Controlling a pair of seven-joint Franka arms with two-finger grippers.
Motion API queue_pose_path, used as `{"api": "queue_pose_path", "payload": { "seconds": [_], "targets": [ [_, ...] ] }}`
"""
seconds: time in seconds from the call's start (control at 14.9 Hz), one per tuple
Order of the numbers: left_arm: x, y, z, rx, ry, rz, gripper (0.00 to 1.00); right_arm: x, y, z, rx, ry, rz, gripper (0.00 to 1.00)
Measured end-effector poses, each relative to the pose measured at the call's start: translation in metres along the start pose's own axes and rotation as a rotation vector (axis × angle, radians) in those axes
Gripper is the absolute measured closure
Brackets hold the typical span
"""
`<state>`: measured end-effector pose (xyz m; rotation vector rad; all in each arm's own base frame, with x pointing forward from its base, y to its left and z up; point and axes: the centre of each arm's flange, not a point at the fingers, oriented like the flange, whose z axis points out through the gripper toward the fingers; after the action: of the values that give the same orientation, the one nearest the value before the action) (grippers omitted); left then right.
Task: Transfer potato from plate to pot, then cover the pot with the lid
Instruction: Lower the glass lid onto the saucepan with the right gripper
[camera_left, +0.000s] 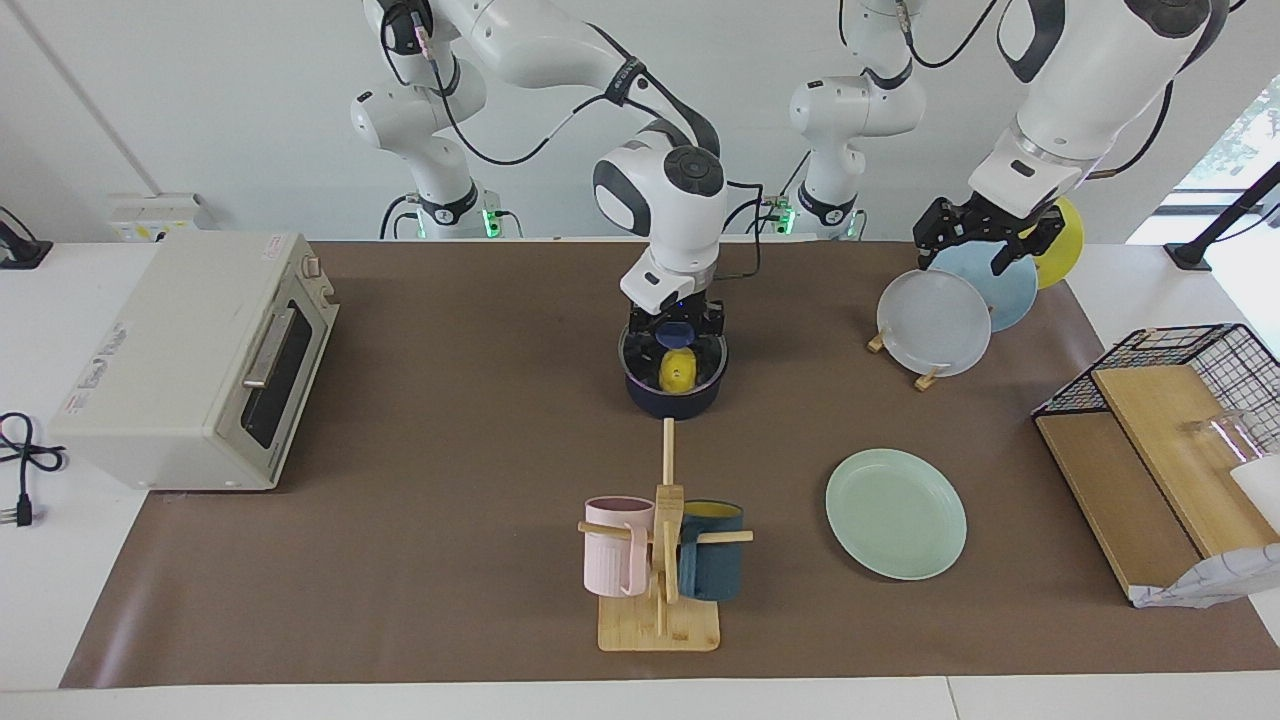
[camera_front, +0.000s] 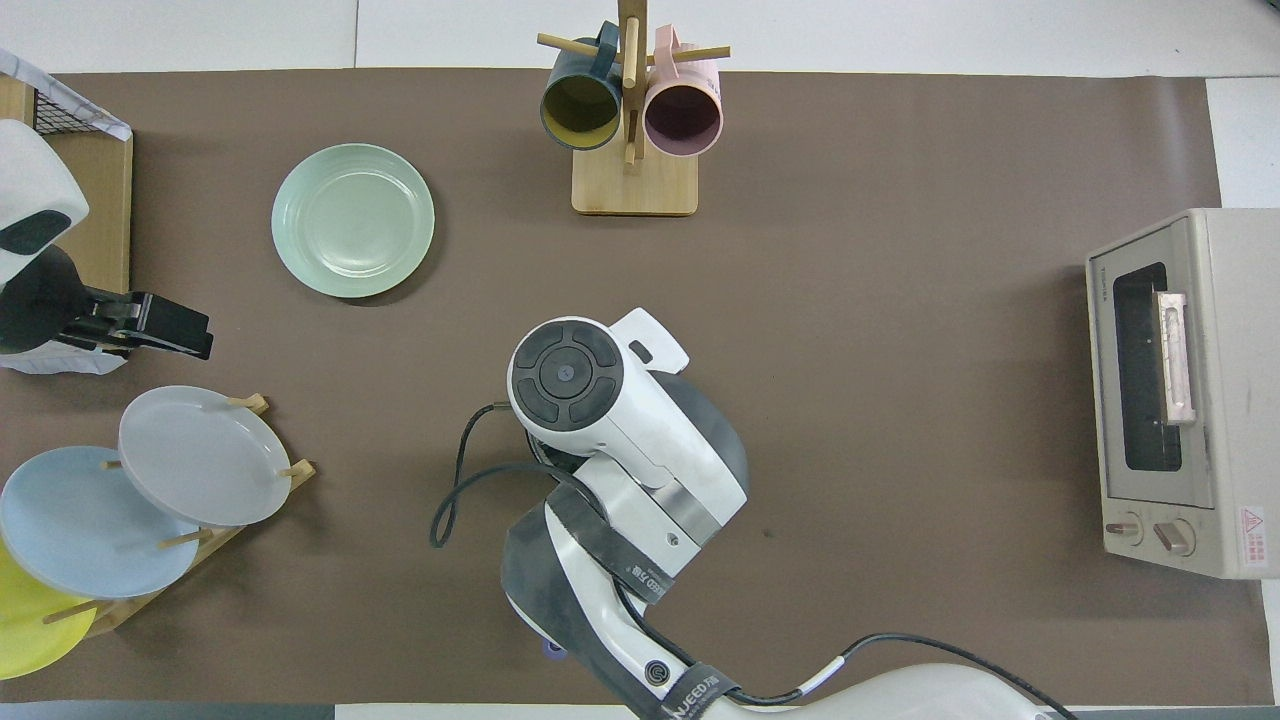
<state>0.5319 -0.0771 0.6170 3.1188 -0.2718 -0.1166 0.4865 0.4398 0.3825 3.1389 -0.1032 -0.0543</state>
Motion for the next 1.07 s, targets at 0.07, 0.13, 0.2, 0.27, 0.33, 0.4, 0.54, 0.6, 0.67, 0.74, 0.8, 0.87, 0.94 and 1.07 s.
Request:
{"api": "queue_pose_path", "payload": {
  "seconds": [0.07,0.13,0.2,0.27,0.33,0.4,0.54,0.6,0.67,0.74,0.8,0.87,0.94,1.07],
  "targets": [
    [0.0003,0.0,-0.0006,0.0,0.004,-0.001,0.0,-0.0008,-0.0006,0.0012,0.002,0.002,-0.001,0.57],
    [0.0011,0.0,-0.0011,0.0,0.011,-0.001,0.0,-0.0013,-0.0012,0.0013,0.004,0.004,-0.002,0.57],
    [0.0018,-0.0001,-0.0014,0.001,0.018,-0.001,0.0,-0.0018,-0.0017,0.0015,0.005,0.005,-0.003,0.57],
    [0.0028,-0.0001,-0.0019,0.001,0.027,-0.001,0.0,-0.0028,-0.0027,0.0019,0.006,0.006,-0.005,0.57],
    [0.0038,-0.0001,-0.0022,0.001,0.035,-0.002,0.0,-0.0042,-0.0039,0.0026,0.006,0.008,-0.008,0.57],
    [0.0046,-0.0002,-0.0024,0.001,0.041,-0.002,0.0,-0.0044,-0.0045,0.0026,0.007,0.011,-0.01,0.57],
    [0.0051,-0.0006,-0.0023,0.001,0.046,-0.003,0.0,-0.0044,-0.0044,0.0027,0.009,0.013,-0.01,0.57],
    [0.0051,-0.0009,-0.0022,0.001,0.046,-0.004,0.0,-0.0045,-0.0043,0.0027,0.009,0.014,-0.01,0.57],
    [0.0052,-0.001,-0.0023,0.001,0.046,-0.004,0.0,-0.0045,-0.0042,0.0028,0.009,0.015,-0.01,0.57],
    [0.0052,-0.0011,-0.0023,0.001,0.046,-0.004,0.0,-0.0046,-0.0041,0.0028,0.009,0.015,-0.011,0.57],
    [0.0052,-0.0013,-0.0023,0.001,0.046,-0.004,0.0,-0.0048,-0.004,0.003,0.008,0.016,-0.012,0.57],
    [0.0052,-0.0013,-0.0023,0.001,0.047,-0.005,0.0,-0.0051,-0.0037,0.0033,0.005,0.018,-0.013,0.57],
    [0.0053,-0.0013,-0.0024,0.001,0.047,-0.005,0.0,-0.0059,-0.0035,0.0034,0.001,0.022,-0.018,0.57],
    [0.0053,-0.0014,-0.0024,0.001,0.048,-0.005,0.0,-0.0072,-0.0034,0.0031,-0.01,0.032,-0.028,0.57]
  ]
}}
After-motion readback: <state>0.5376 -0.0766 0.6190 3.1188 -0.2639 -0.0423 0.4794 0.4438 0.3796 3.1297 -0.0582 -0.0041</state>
